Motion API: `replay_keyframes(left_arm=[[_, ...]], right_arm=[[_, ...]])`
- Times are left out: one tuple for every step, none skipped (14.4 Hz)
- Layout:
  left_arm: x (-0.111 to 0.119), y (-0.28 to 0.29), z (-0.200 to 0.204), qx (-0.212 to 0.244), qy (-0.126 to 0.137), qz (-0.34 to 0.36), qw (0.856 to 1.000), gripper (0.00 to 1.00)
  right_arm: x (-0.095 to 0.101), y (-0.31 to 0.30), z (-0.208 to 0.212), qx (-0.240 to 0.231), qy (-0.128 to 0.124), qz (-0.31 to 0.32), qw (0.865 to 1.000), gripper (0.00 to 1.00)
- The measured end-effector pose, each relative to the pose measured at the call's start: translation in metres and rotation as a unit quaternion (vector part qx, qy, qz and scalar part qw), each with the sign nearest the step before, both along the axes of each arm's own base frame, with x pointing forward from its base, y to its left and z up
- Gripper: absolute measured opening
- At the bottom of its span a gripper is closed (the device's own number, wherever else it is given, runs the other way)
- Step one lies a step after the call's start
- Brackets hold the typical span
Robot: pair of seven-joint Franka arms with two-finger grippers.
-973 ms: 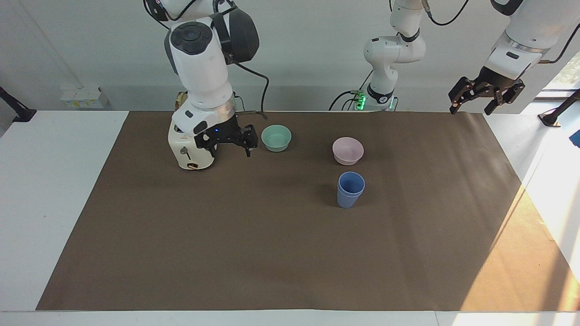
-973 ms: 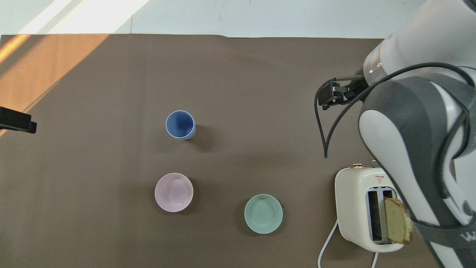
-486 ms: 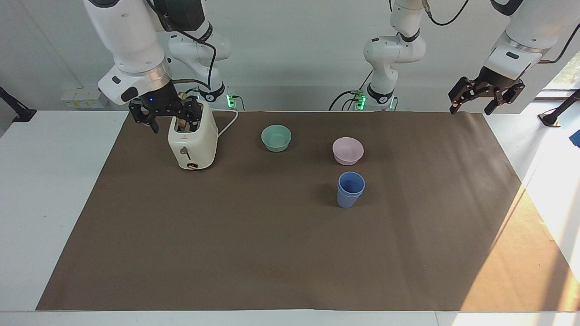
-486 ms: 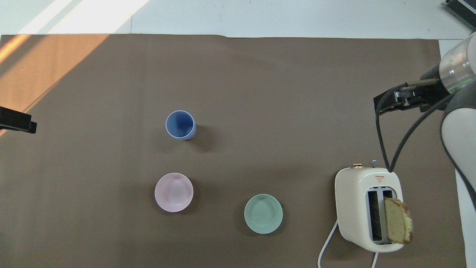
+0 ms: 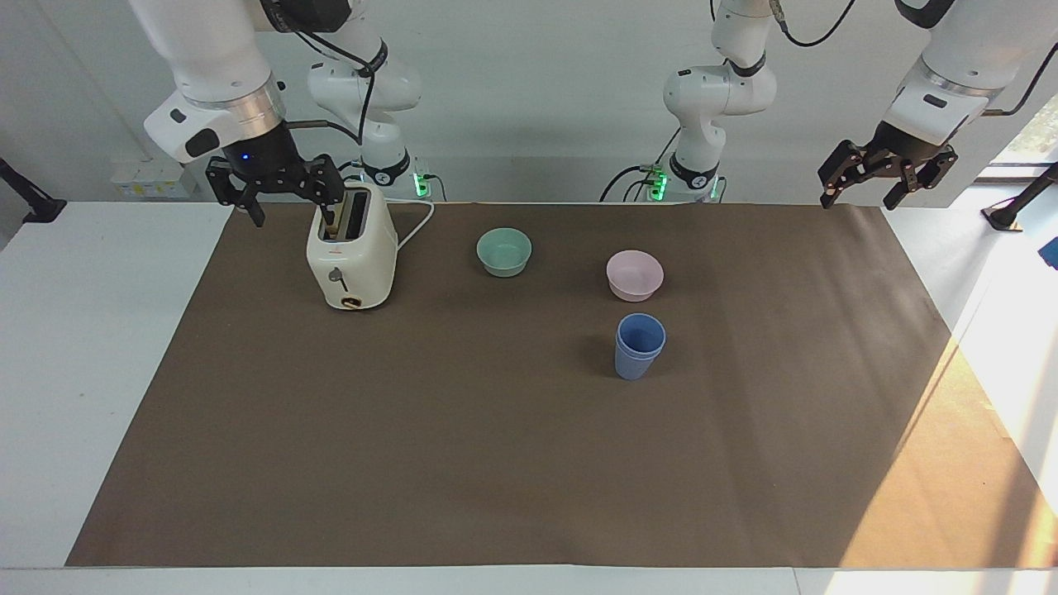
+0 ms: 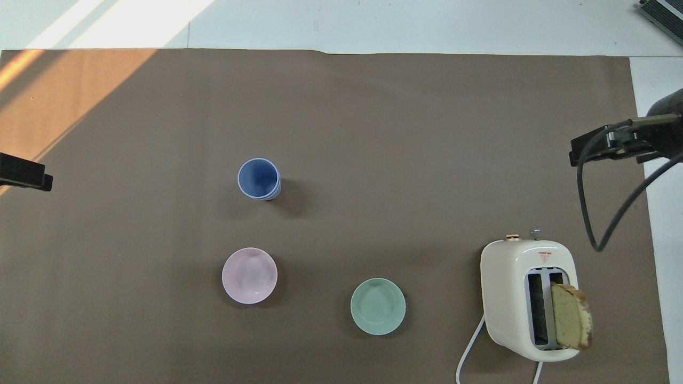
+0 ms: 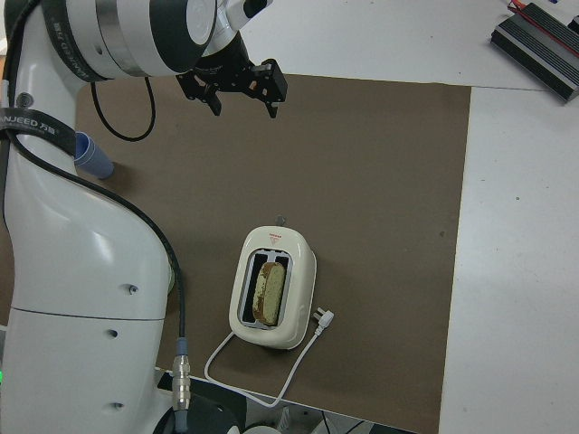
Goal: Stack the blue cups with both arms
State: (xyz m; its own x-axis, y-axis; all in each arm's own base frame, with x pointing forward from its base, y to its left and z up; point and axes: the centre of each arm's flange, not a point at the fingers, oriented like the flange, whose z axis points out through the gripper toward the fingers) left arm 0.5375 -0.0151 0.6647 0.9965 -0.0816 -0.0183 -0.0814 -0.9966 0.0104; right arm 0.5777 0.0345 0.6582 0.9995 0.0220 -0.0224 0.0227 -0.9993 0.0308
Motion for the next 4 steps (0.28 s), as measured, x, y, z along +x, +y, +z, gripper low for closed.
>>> replay_keyframes(left_arm=[[0.0000,0.0000,0.0000,0.000,0.000,0.000,1.000,1.00],[0.0000,0.0000,0.0000,0.000,0.000,0.000,1.000,1.00],[0.0000,0.0000,0.0000,0.000,0.000,0.000,1.000,1.00],[0.0000,0.0000,0.0000,0.000,0.000,0.000,1.000,1.00]], right_arm=[[0.0001,-0.0005,-0.0004,0.000,0.000,0.000,1.000,1.00],[0.0001,-0.0018,-0.0007,0.000,0.001,-0.002,1.000,1.00],[0.0002,-0.0033,-0.0008,0.000,0.001,-0.003,1.000,1.00],[0.0003,-0.0047,-0.0009,0.000,0.001,-0.004,1.000,1.00]])
